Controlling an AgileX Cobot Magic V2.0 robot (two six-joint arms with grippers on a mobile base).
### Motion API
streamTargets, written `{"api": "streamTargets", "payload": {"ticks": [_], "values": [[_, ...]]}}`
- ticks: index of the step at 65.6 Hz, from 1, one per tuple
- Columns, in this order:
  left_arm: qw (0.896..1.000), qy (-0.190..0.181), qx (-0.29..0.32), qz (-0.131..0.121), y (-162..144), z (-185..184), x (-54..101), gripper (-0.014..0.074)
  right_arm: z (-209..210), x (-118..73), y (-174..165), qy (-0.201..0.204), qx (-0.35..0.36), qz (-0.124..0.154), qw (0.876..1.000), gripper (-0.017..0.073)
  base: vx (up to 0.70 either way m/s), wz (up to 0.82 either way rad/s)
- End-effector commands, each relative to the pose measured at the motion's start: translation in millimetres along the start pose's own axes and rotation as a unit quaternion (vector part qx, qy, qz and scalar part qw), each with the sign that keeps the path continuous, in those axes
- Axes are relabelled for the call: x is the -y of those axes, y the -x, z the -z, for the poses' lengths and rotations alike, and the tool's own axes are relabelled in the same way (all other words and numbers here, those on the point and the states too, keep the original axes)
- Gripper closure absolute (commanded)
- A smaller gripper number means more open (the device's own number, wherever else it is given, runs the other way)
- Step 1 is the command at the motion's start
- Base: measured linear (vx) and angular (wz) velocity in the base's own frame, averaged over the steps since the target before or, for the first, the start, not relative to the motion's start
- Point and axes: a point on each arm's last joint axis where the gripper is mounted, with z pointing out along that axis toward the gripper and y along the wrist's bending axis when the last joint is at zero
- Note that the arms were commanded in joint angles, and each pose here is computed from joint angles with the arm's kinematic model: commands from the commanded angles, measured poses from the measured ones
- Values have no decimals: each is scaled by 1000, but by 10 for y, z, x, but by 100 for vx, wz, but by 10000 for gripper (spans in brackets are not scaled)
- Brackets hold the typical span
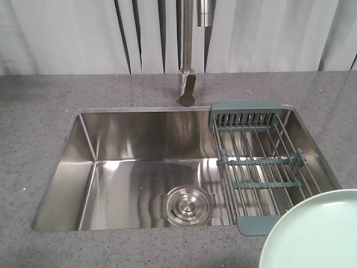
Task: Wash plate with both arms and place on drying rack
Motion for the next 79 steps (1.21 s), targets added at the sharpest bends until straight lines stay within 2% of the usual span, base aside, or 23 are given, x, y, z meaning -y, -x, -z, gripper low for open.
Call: {"api": "streamTargets", "payload": {"ticks": [1, 79], "values": [[999, -9, 31, 8, 2, 8, 13, 598, 14, -6, 130, -2, 37, 1, 999, 564, 3, -2], [999, -9, 31, 8, 2, 8, 13, 598, 14, -6, 130, -2, 37, 1, 999, 564, 4, 1]]}}
